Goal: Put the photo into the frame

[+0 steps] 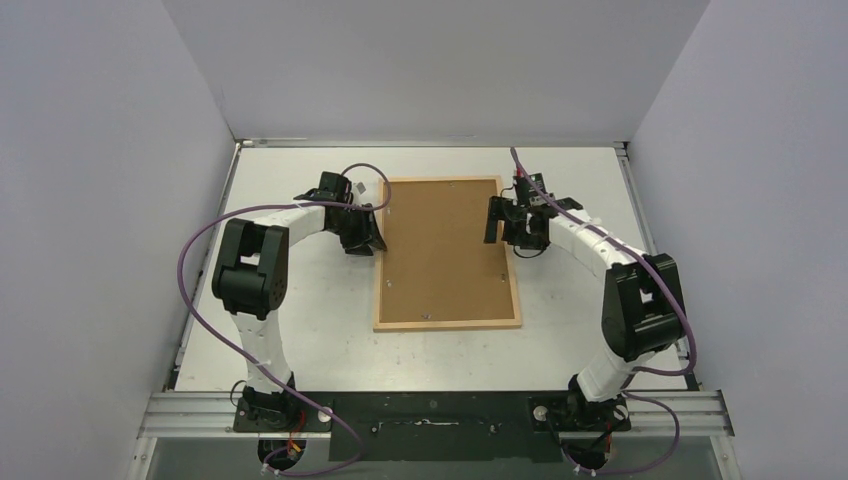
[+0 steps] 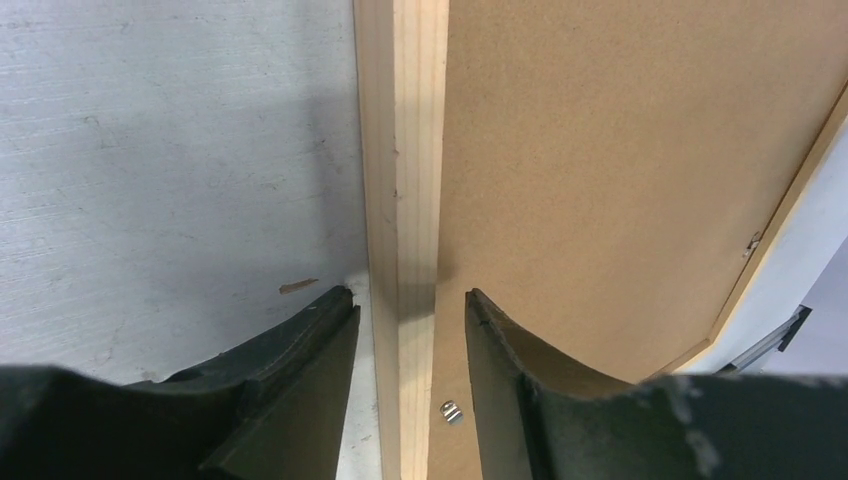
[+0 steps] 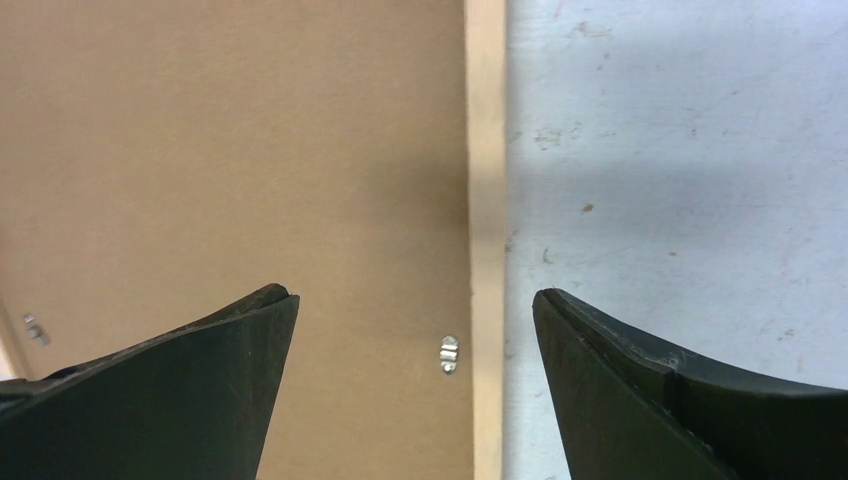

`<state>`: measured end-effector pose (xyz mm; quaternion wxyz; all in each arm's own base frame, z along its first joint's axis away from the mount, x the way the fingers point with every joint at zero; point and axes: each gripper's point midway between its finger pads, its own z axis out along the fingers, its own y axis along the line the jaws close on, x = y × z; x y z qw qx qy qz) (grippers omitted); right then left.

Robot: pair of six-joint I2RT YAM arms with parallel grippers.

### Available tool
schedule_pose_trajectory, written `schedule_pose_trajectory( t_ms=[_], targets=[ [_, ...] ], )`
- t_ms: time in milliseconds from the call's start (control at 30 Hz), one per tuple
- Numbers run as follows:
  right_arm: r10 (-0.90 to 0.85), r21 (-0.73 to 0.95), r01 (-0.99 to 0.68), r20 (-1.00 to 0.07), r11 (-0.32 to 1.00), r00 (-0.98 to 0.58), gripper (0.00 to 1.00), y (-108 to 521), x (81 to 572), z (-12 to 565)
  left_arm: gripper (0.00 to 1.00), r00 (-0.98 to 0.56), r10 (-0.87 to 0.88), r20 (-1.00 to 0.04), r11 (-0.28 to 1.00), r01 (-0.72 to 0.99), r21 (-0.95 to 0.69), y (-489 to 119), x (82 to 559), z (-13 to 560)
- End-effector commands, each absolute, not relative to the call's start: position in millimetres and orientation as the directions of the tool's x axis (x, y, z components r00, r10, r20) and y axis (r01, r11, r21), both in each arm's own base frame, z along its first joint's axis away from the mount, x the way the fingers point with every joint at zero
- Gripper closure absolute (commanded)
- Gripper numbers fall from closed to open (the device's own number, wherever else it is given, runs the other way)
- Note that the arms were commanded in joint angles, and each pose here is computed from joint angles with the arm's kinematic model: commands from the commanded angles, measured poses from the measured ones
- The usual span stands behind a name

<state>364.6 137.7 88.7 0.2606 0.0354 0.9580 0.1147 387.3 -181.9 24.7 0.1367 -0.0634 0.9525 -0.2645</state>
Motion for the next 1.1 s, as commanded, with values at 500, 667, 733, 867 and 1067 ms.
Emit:
schedule_pose_trajectory(
  t_ms=[500, 667, 733, 867, 1067],
  targets=[
    [0.157, 0.335, -0.002, -0.448, 0.942, -0.880, 0.15, 157.9, 365.8, 52.5, 0.60, -0.943, -0.209, -0.261, 0.860, -0.050, -0.508, -181.0, 394.2, 24.8],
    [0.145, 0.381, -0.040, -0.446, 0.924, -0.883, 0.19, 166.7, 359.6, 62.3, 0.66, -0.941, -0.212, -0.265, 0.859, -0.050, -0.509, -181.2, 392.2, 20.8],
    [0.154, 0.407, -0.042, -0.435, 0.912, -0.887, 0.20, 173.4, 356.9, 63.9, 0.68, -0.941, -0.203, -0.271, 0.865, -0.042, -0.501, -178.9, 390.1, 20.3],
    [0.133, 0.428, -0.068, -0.424, 0.901, -0.896, 0.21, 191.5, 347.1, 63.1, 0.72, -0.949, -0.170, -0.267, 0.890, -0.031, -0.454, -169.4, 379.0, 19.7],
    [0.138, 0.285, 0.007, -0.445, 0.959, -0.885, 0.21, 173.1, 339.6, 60.4, 0.74, -0.957, -0.141, -0.255, 0.920, -0.031, -0.392, -152.7, 353.4, 16.8]
  ],
)
